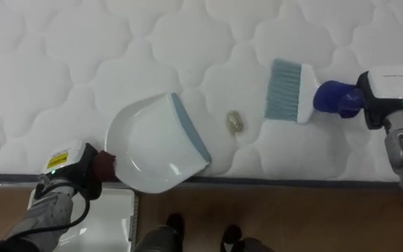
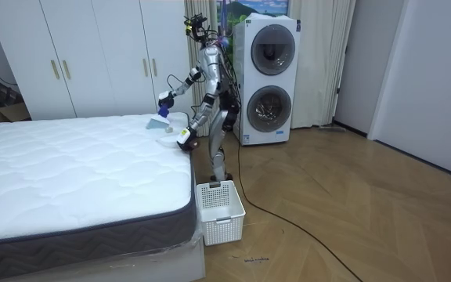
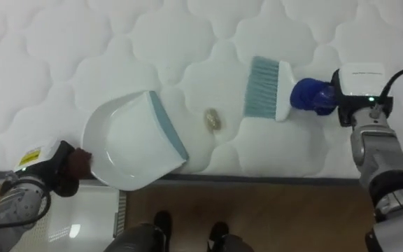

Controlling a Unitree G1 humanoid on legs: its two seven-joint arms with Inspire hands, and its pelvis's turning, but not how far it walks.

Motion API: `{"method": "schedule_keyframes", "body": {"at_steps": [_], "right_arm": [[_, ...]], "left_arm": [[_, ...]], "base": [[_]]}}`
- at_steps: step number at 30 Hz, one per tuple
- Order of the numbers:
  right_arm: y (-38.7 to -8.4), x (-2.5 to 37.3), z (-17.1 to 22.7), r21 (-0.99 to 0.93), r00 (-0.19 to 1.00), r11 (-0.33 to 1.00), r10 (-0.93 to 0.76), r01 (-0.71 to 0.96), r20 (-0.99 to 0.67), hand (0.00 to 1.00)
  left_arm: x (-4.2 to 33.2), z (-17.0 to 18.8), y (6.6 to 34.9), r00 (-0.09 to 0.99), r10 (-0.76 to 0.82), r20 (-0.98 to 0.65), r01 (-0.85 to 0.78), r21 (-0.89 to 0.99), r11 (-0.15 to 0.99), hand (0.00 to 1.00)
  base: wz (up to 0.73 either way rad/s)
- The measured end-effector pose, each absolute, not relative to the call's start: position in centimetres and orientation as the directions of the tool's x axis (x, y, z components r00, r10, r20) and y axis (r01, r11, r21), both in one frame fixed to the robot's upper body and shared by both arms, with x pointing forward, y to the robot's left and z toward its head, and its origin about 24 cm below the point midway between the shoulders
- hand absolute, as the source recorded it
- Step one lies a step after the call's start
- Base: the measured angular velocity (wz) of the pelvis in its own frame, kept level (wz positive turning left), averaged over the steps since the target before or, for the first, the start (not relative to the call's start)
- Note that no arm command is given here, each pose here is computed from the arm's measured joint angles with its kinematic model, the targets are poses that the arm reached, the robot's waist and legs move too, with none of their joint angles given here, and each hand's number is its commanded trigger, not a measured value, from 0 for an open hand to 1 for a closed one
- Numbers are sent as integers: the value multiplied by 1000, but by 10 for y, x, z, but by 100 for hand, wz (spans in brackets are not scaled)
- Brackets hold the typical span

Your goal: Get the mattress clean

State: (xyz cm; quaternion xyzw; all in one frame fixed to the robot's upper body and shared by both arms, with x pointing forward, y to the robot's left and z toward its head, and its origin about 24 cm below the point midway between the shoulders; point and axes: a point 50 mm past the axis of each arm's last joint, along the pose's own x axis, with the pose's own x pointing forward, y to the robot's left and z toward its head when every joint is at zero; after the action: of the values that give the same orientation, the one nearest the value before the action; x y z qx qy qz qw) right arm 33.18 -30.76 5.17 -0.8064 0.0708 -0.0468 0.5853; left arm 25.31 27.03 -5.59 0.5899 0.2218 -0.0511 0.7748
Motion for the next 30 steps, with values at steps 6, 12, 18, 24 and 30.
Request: {"method": "schedule_keyframes", "body": {"at_steps": [6, 12, 18, 24, 30], "right_arm": [[-297, 341, 66, -885, 997, -464, -74, -26, 9, 100], [-289, 348, 80, -827, 999, -561, 12, 31, 30, 100], [-277, 350, 81, -800, 999, -599, 51, 38, 10, 100], [-271, 347, 74, -791, 998, -612, 48, 7, -29, 100], [-265, 346, 73, -788, 998, -615, 53, 5, -35, 100]], "left_arm": [[257, -47, 278, 903, 176, -393, 346, 906, 245, 100], [261, -41, 281, 913, 165, -374, 340, 919, 198, 100], [262, -40, 283, 910, 171, -377, 345, 919, 192, 100], [262, -40, 283, 907, 168, -386, 353, 915, 193, 100], [263, -40, 281, 911, 157, -382, 350, 916, 197, 100]], "base": [[-1], [-2], [-3], [-1], [-2]]}}
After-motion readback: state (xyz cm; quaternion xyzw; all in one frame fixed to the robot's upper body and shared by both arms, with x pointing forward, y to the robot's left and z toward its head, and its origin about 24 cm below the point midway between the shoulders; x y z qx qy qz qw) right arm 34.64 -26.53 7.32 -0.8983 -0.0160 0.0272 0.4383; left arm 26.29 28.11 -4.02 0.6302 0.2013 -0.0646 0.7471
